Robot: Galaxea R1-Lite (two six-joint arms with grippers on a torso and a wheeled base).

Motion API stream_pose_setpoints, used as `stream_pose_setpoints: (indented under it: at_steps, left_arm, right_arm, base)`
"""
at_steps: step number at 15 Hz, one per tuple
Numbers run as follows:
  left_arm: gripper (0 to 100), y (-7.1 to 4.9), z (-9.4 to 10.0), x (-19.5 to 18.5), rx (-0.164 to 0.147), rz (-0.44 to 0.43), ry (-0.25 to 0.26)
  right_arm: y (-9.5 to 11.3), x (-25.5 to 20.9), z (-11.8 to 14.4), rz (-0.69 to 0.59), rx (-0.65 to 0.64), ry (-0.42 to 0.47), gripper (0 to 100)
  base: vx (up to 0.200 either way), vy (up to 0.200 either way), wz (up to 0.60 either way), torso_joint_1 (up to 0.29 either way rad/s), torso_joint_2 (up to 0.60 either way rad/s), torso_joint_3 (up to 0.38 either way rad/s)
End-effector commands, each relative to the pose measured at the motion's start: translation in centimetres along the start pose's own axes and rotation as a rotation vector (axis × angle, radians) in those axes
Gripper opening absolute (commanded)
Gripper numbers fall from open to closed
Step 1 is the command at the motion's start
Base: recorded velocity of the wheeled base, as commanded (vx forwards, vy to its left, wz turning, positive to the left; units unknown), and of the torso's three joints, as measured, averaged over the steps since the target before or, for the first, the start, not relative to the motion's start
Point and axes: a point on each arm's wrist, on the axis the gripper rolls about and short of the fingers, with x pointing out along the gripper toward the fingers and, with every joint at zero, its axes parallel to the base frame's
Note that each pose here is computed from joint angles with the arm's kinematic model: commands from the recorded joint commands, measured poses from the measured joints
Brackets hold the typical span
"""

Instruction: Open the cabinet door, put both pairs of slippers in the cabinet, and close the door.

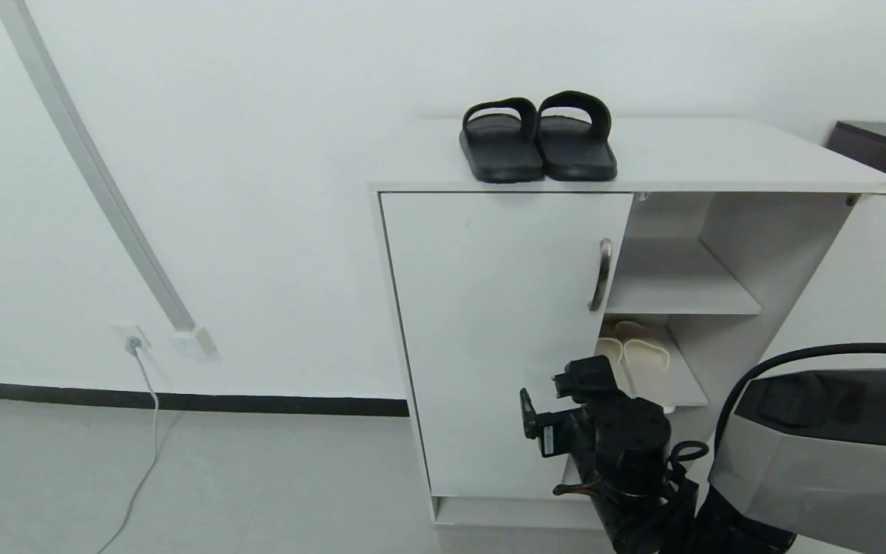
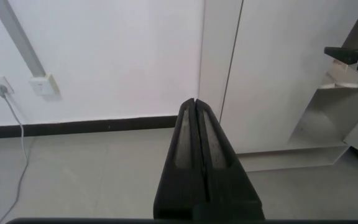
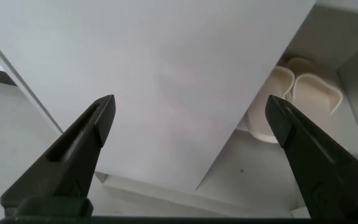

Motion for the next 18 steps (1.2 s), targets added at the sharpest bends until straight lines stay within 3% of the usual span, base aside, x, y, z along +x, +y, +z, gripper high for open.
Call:
stream_pose_setpoints:
  at_steps: [1,18]
  left_arm:
    - [0,0.0,0.0,0.0,0.0,0.0,0.0]
    - [0,0.0,0.0,0.0,0.0,-0.001,0.0]
  right_arm:
    - [0.0,0.0,-0.05,0.0,-0.001,0.001,100]
    - [-0.03,-0.03,-0.16,0.0,-0.003,0.005,100]
  base:
    - [0.0,0.0,0.0,0.129,-0.46,-0.325]
    - [0.0,0.0,0.0,0.19,-0.51,-0.318]
